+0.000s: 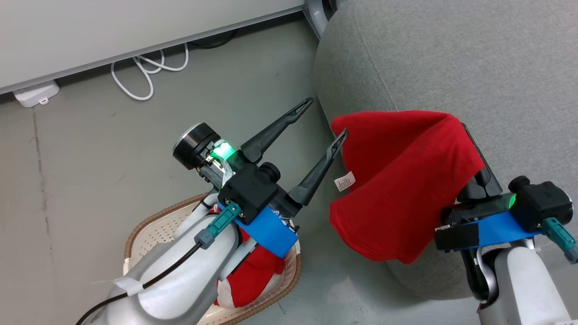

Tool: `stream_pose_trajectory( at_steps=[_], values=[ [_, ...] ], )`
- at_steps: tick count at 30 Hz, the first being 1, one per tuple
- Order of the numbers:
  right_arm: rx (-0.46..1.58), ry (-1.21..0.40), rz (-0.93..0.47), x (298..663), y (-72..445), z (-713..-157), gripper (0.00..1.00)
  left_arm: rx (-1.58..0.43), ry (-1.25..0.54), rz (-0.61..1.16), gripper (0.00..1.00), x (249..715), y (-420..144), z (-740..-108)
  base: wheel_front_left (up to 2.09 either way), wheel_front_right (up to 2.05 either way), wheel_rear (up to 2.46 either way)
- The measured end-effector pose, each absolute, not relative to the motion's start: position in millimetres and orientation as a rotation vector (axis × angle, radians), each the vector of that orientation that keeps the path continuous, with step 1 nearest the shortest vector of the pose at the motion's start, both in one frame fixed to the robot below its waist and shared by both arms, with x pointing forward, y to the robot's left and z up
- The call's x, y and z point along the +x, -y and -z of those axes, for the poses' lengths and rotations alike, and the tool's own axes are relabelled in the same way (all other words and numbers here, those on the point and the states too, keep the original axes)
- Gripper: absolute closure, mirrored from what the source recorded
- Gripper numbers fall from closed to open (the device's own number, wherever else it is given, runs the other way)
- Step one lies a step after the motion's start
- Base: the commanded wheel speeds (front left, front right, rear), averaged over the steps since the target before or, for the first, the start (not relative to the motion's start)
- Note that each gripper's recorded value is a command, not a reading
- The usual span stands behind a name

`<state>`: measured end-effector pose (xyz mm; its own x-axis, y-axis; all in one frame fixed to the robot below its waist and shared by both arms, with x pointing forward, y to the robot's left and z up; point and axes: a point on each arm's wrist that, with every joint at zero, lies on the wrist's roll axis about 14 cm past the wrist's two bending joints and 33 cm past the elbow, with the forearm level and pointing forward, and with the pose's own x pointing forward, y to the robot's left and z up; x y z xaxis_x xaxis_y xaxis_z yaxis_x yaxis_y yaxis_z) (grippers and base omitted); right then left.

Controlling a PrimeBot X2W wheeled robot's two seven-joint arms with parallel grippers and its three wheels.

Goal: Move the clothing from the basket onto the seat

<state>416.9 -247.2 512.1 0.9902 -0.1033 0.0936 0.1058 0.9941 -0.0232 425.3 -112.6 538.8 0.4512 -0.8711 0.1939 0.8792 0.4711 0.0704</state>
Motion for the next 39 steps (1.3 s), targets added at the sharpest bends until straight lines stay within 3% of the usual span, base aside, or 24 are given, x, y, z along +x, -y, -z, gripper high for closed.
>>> stream_pose_trajectory(
  at_steps=[9,18,26,32,39],
  values=[
    [-0.047,0.131,0.110,425,251,-525,1.00,-0.043,0.210,1.088,0.00,427,114,-536,0.00,0.00,0.00],
    [-0.135,0.347,0.142,477,269,-598,1.00,-0.051,0.180,1.068,0.00,445,107,-519,0.00,0.00,0.00],
    [-0.247,0.494,0.238,517,314,-647,1.00,-0.050,0.132,1.031,0.00,476,93,-485,0.00,0.00,0.00],
    [-0.307,0.488,0.319,542,353,-641,1.00,-0.056,0.095,1.002,0.00,493,82,-457,0.00,0.00,0.00],
    [-0.250,0.302,0.442,557,403,-567,1.00,-0.063,0.035,0.974,0.00,502,69,-424,0.00,0.00,0.00]
  ],
)
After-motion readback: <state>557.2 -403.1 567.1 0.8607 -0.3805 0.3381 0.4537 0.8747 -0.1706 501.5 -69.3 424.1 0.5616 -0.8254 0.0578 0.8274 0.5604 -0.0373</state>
